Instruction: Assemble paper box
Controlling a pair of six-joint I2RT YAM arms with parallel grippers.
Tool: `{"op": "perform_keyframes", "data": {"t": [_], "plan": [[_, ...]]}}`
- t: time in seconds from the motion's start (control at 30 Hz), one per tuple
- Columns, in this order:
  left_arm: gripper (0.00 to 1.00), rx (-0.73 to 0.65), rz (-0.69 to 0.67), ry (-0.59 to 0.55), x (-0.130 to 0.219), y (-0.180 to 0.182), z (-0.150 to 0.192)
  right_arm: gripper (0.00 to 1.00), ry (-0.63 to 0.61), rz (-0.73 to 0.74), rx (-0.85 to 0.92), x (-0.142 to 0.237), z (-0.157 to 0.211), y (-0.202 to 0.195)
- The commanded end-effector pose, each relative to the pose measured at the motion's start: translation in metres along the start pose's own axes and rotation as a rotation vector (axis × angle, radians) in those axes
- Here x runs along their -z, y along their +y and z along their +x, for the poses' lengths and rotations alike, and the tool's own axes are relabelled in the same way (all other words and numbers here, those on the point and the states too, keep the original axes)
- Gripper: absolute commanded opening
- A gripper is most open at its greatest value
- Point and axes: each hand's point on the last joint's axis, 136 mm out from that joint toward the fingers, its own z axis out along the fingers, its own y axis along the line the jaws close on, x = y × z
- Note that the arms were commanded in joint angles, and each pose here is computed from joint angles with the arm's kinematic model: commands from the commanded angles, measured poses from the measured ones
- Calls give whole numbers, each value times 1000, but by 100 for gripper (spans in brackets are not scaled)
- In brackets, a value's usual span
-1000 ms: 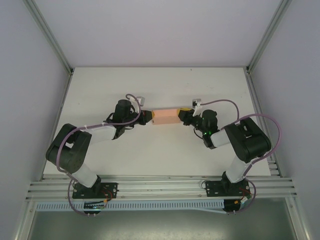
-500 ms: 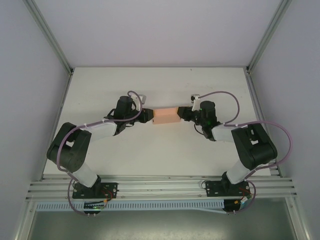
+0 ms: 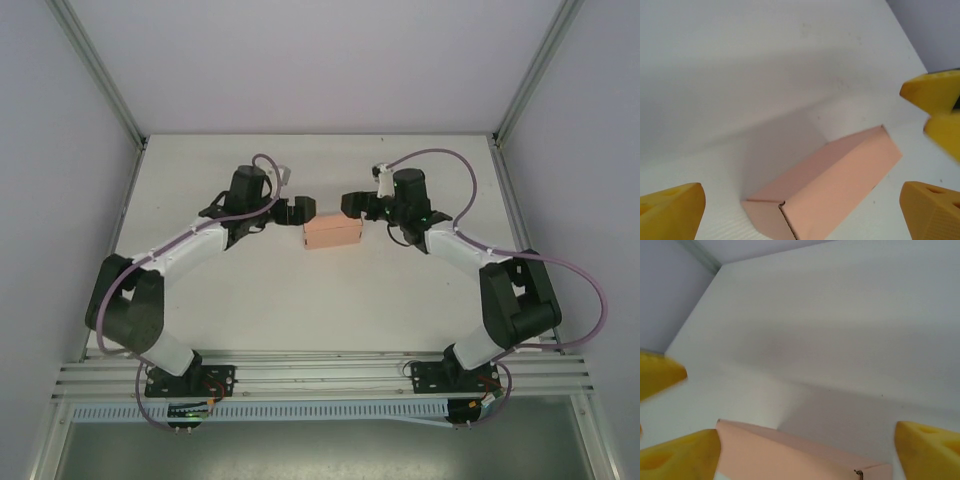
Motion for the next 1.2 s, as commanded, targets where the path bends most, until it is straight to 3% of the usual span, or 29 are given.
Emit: {"op": "perform_keyframes", "data": {"t": [0.0, 0.1, 0.23, 0.43, 0.67, 0.93, 1.17], "plan": [[99, -24, -160, -57, 28, 17, -20, 99, 64, -198, 343, 14, 5, 44], [98, -2, -234, -100, 43, 36, -22, 99, 166, -309, 551, 16, 15, 58], [98, 94, -313, -75, 55, 70, 2, 99, 390, -482, 797, 24, 41, 82], [99, 134, -418, -59, 74, 95, 23, 99, 675, -418, 1069, -6, 79, 64], [99, 139, -436, -48, 86, 97, 37, 99, 733, -294, 1158, -45, 72, 36], [98, 141, -463, -37, 92, 103, 50, 98, 849, -306, 1172, -57, 94, 24], [99, 137, -475, -35, 94, 105, 53, 82, 896, -231, 1227, -68, 105, 13]]}}
